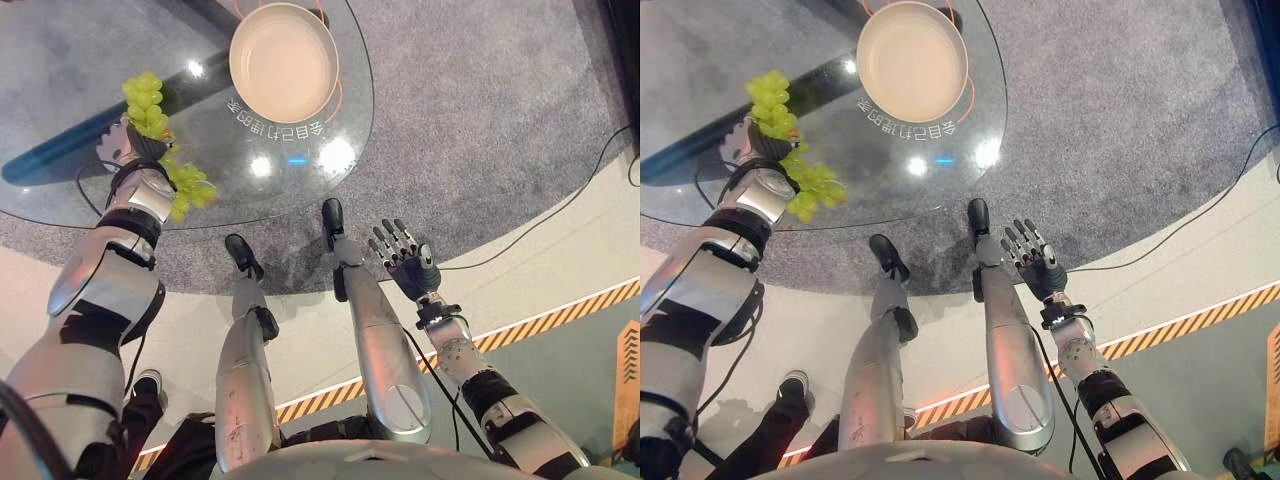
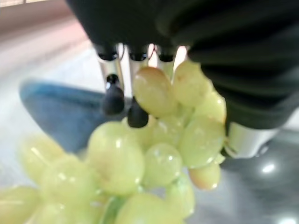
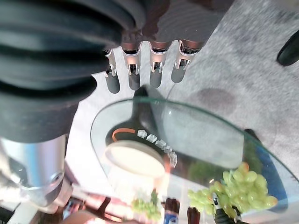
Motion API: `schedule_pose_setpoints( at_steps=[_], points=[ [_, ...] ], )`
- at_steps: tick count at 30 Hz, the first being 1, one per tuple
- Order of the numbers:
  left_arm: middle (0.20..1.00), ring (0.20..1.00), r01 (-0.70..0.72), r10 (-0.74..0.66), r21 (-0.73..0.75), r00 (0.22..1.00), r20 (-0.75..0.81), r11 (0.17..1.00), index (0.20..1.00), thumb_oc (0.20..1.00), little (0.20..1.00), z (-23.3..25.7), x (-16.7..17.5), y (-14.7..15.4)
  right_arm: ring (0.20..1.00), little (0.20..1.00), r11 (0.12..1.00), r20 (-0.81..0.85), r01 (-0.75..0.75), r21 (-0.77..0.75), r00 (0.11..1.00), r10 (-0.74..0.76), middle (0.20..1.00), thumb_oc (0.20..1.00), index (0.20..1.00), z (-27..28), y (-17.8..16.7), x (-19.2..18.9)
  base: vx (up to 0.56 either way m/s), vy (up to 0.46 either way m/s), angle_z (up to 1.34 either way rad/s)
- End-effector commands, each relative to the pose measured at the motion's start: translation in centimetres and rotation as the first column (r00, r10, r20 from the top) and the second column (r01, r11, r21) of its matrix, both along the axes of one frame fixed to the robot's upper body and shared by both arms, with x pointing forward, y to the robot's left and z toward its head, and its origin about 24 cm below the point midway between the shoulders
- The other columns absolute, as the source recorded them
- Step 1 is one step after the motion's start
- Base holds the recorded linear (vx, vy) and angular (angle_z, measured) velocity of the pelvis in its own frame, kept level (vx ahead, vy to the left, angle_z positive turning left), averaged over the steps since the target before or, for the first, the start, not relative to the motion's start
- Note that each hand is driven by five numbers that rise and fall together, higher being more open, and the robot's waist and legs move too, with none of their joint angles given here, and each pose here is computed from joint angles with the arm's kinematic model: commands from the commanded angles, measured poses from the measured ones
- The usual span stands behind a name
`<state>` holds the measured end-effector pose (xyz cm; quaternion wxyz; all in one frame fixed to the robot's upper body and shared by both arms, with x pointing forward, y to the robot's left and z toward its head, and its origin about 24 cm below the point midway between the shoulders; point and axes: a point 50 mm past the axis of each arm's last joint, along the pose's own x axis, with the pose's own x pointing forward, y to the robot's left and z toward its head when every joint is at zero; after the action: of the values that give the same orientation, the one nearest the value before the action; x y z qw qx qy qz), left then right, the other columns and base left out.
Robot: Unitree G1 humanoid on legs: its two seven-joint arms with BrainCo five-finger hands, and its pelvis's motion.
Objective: Pick up fruits into the plate
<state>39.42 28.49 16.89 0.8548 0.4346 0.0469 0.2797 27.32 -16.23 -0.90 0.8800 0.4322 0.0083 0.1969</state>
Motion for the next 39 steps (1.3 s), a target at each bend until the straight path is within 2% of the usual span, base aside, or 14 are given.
schedule_pose_setpoints(
  at_steps=[1, 7, 9, 15, 20, 25, 30, 39],
  points=[
    [0.2, 0.2, 0.067, -0.057, -0.131, 0.995, 0.077, 0.989, 0.2, 0.2, 0.2, 0.5, -0.4, 1.0, 1.0, 1.0, 1.0, 0.033, 0.002, 0.0, 0.999, -0.002, 1.0, 1.0, 1.0, 0.0, 0.0, -1.6, 0.02, 0.036, 0.05],
    [0.2, 0.2, 0.219, -0.19, -0.247, 0.972, 0.137, 0.944, 0.2, 0.2, 0.2, 0.6, -0.6, 0.0, 1.0, 1.0, 0.998, 0.062, -0.018, -0.059, 0.998, 0.022, 1.0, 1.0, 1.0, 1.1, 0.1, -1.1, 0.03, 0.025, 0.05],
    [0.2, 0.2, 0.246, -0.212, -0.253, 0.965, 0.155, 0.935, 0.2, 0.2, 0.2, 0.7, -0.6, -0.2, 1.0, 1.0, 0.997, 0.072, -0.024, -0.079, 0.997, 0.03, 1.0, 1.0, 1.0, 1.2, 0.2, -1.0, 0.0, 0.0, 0.0],
    [0.2, 0.2, 0.449, -0.397, -0.235, 0.886, 0.238, 0.862, 0.2, 0.2, 0.2, 2.5, -1.2, -2.1, 1.0, 1.0, 0.975, 0.178, -0.028, -0.219, 0.982, 0.068, 1.0, 1.0, 1.0, 3.8, -0.3, -0.1, 0.04, -0.008, 0.06],
    [0.2, 0.2, 0.609, -0.559, -0.192, 0.788, 0.257, 0.77, 0.2, 0.2, 0.2, 3.2, -2.7, -3.5, 1.0, 1.0, 0.912, 0.252, -0.001, -0.411, 0.961, 0.115, 1.0, 1.0, 1.0, 7.0, -1.5, 1.1, 0.08, -0.019, 0.06],
    [0.2, 0.2, 0.743, -0.708, -0.193, 0.67, 0.223, 0.641, 0.2, 0.2, 0.2, 3.2, -4.4, -5.0, 1.0, 1.0, 0.834, 0.205, -0.063, -0.548, 0.957, 0.207, 1.0, 1.0, 1.0, 8.8, -2.3, 2.0, 0.1, 0.0, 0.12],
    [0.2, 0.2, 0.812, -0.802, -0.243, 0.573, 0.168, 0.53, 0.2, 0.2, 0.2, 1.9, -5.9, -6.1, 1.0, 1.0, 0.792, 0.115, -0.183, -0.583, 0.946, 0.304, 1.0, 1.0, 1.0, 8.5, -2.0, 1.7, 0.12, 0.027, 0.07],
    [0.2, 0.2, 0.868, -0.918, -0.36, 0.39, 0.07, 0.341, 0.2, 0.2, 0.2, -0.4, -7.9, -9.1, 1.0, 1.0, 0.745, 0.051, -0.33, -0.579, 0.898, 0.437, 1.0, 1.0, 1.0, 8.5, 0.0, 1.1, 0.13, 0.055, 0.05]
  ],
)
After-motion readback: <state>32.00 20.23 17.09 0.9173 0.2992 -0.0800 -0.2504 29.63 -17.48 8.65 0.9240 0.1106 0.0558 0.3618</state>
